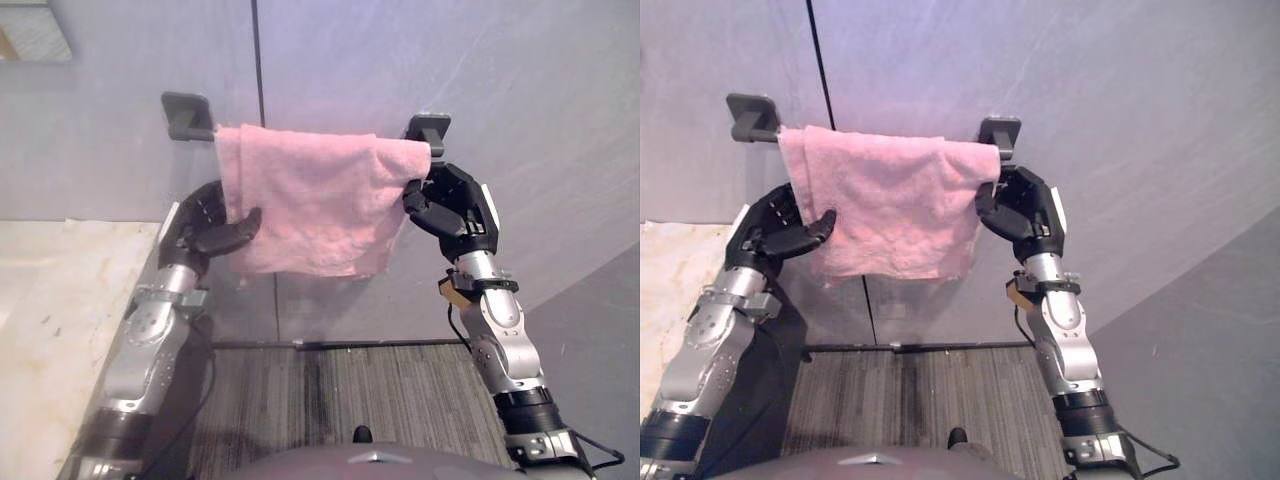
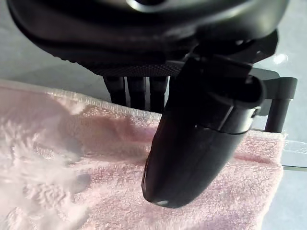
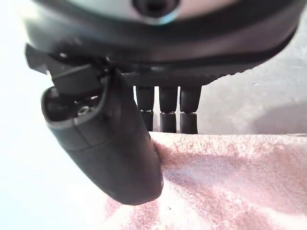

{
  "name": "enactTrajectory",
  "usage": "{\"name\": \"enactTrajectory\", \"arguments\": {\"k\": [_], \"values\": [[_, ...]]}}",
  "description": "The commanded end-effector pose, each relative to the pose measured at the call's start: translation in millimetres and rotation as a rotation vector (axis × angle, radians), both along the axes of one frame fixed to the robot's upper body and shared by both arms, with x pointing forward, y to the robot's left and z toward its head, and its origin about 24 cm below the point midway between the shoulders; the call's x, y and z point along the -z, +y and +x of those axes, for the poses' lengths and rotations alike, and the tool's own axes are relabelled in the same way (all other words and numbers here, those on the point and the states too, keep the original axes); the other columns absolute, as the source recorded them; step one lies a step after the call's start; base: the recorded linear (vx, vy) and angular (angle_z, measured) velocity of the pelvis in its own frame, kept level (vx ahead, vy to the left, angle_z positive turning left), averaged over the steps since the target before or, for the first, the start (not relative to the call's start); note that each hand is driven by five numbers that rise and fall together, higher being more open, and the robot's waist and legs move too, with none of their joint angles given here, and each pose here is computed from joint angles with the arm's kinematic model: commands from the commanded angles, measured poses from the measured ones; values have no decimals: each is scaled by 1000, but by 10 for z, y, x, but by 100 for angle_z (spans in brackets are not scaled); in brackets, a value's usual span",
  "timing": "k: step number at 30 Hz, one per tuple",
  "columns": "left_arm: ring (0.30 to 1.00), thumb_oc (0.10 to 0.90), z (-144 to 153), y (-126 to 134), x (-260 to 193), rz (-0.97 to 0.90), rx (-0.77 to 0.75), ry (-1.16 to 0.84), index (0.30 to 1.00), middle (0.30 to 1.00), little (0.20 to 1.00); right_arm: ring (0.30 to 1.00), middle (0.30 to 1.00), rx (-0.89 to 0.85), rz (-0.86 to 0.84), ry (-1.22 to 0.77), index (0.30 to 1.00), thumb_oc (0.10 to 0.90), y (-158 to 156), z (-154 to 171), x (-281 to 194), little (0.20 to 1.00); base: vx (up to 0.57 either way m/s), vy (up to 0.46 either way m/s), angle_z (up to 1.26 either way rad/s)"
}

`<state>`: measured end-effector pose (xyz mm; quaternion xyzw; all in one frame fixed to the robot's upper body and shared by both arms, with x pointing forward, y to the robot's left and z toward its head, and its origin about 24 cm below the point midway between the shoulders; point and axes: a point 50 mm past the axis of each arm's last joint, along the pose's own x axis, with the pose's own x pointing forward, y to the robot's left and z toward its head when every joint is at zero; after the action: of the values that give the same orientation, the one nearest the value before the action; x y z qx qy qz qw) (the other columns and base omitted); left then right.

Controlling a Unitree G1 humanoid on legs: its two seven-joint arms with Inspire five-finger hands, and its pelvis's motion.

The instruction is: Organize the bathroom.

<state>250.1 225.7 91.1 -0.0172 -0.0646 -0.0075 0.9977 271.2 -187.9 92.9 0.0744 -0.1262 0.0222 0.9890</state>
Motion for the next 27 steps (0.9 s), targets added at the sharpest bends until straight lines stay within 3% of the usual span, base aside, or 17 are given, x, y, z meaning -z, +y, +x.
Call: {"name": "enactTrajectory", "arguments": {"k": [1, 12, 20, 27], "values": [[900, 800, 164, -89, -556, -30, 51, -300, 900, 900, 900, 300, 300, 80, -95, 262, 300, 400, -230, -281, 570, 300, 0, 0, 0], [900, 800, 202, -110, -843, 6, 102, -383, 900, 900, 900, 300, 300, 49, -113, 285, 300, 400, -190, -292, 610, 300, 0, 0, 0], [900, 800, 42, 127, -910, -2, -60, -453, 900, 900, 900, 300, 300, 65, -112, 294, 300, 400, -215, -325, 606, 300, 0, 0, 0], [900, 800, -30, 98, -900, -14, -82, -478, 900, 900, 900, 300, 300, 71, -102, 301, 300, 400, -209, -340, 625, 300, 0, 0, 0]]}}
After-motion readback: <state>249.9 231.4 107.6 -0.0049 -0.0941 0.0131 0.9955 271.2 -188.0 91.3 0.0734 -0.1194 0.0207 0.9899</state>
